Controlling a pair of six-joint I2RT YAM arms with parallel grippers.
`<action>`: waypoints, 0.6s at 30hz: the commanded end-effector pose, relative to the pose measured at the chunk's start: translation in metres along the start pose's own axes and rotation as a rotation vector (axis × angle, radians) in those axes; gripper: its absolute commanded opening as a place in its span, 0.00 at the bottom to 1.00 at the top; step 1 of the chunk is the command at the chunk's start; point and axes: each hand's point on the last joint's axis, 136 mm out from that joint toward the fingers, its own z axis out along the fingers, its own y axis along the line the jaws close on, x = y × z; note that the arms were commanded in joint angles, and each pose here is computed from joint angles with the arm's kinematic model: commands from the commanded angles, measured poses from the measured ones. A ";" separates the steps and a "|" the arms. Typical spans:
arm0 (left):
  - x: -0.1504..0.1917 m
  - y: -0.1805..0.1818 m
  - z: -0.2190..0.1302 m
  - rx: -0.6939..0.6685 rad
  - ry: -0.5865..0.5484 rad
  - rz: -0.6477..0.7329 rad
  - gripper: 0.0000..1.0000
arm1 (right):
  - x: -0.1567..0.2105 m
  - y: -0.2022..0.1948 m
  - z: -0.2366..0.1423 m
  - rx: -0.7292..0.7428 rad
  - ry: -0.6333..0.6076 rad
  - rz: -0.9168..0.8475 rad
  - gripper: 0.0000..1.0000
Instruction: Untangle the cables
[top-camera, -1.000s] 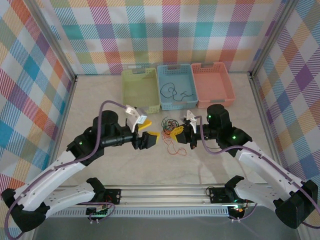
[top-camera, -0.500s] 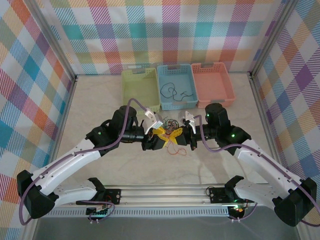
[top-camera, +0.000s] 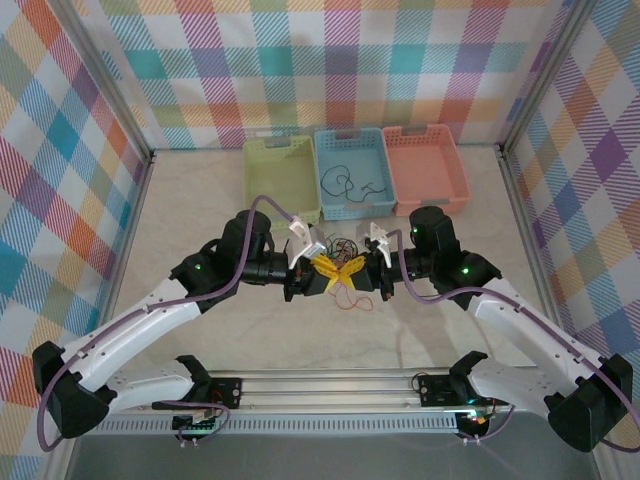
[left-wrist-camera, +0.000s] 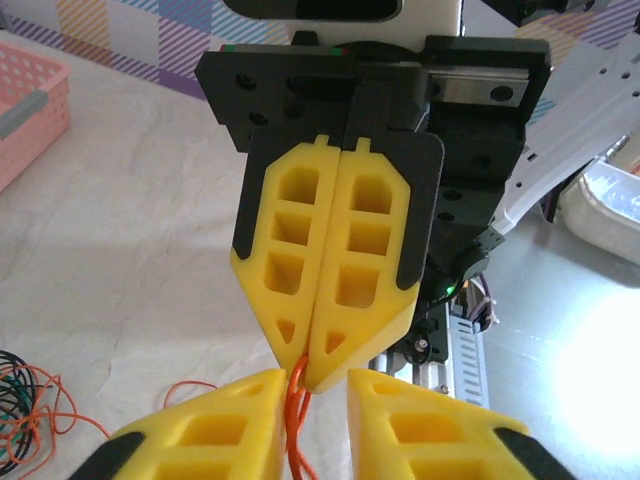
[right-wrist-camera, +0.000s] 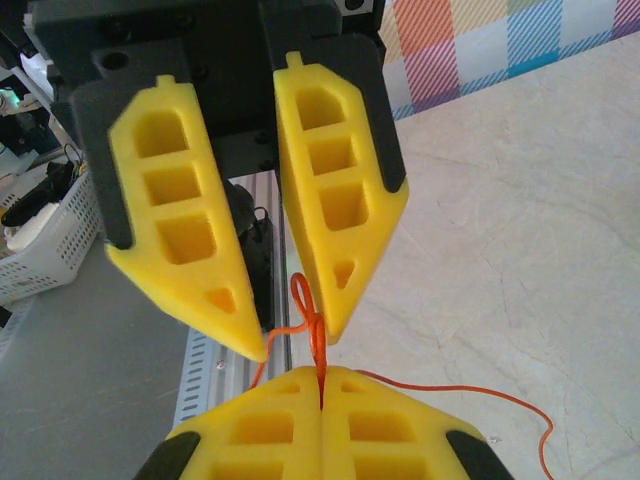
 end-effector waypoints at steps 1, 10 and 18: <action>-0.017 -0.008 -0.004 0.017 -0.041 0.041 0.17 | -0.012 0.008 -0.005 -0.029 -0.022 -0.038 0.00; -0.008 -0.002 -0.006 -0.023 -0.024 0.006 0.00 | -0.012 0.008 -0.006 -0.018 -0.024 -0.040 0.00; -0.012 -0.003 -0.013 -0.043 -0.079 0.014 0.00 | -0.013 -0.011 -0.012 0.092 -0.058 0.002 0.00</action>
